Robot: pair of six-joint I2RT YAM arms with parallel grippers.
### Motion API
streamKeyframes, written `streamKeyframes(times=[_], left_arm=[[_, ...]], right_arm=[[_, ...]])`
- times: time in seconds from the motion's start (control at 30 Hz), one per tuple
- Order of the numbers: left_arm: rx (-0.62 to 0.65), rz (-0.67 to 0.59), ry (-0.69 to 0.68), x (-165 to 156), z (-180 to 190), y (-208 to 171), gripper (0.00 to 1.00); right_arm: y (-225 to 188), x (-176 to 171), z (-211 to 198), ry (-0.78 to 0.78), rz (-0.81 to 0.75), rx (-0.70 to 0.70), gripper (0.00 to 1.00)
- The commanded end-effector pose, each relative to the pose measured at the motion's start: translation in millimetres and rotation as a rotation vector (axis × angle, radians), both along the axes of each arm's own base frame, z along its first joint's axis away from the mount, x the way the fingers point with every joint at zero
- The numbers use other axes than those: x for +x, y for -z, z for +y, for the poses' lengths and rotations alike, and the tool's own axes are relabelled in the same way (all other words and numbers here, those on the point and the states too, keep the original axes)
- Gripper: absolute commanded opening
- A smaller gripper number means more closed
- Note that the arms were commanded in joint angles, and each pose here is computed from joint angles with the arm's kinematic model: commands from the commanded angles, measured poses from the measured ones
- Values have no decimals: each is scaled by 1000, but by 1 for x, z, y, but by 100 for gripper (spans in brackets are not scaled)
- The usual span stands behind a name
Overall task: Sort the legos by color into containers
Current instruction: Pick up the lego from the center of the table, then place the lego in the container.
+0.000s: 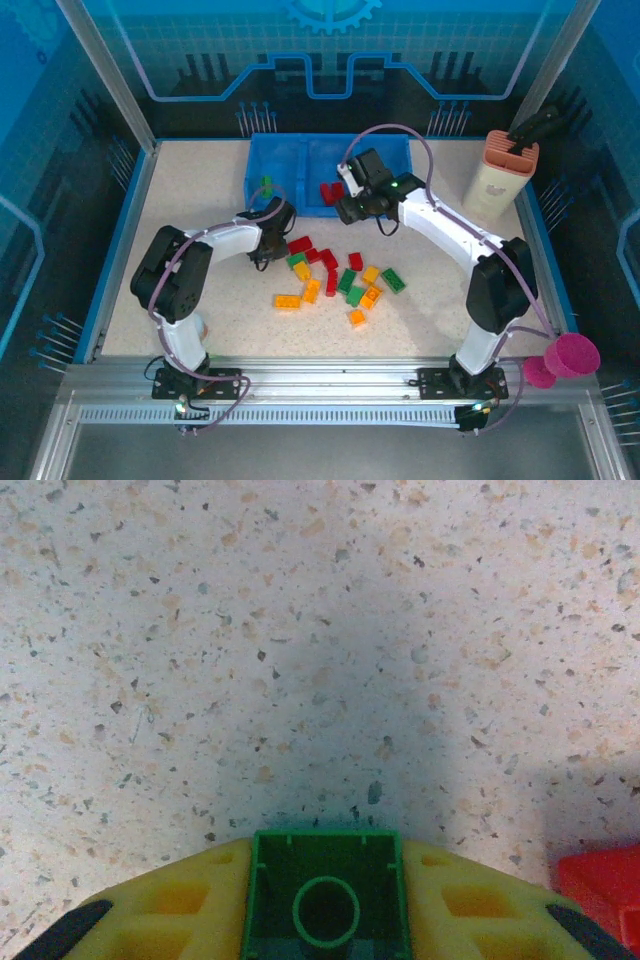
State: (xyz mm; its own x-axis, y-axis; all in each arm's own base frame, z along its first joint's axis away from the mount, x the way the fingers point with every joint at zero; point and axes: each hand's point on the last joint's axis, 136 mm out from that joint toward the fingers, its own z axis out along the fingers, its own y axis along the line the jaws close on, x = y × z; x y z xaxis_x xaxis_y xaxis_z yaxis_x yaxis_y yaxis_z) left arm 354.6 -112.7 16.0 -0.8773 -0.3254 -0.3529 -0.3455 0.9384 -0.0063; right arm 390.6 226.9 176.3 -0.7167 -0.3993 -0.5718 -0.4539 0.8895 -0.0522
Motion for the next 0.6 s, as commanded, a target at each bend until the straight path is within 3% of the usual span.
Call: streamKeyframes(times=[0.0, 0.33, 0.47, 0.57], left_arm=[[-3, 12, 2, -5, 11, -20, 23], [-20, -263, 35, 76, 17, -127, 21], [-1, -314, 40, 111, 18, -141, 21], [5, -330, 30, 134, 21, -139, 21]], right_arm=[[-14, -26, -20, 32, 22, 18, 59], [30, -123, -48, 90, 191, 114, 65], [44, -150, -46, 150, 261, 175, 65], [51, -164, -53, 326, 311, 243, 63]])
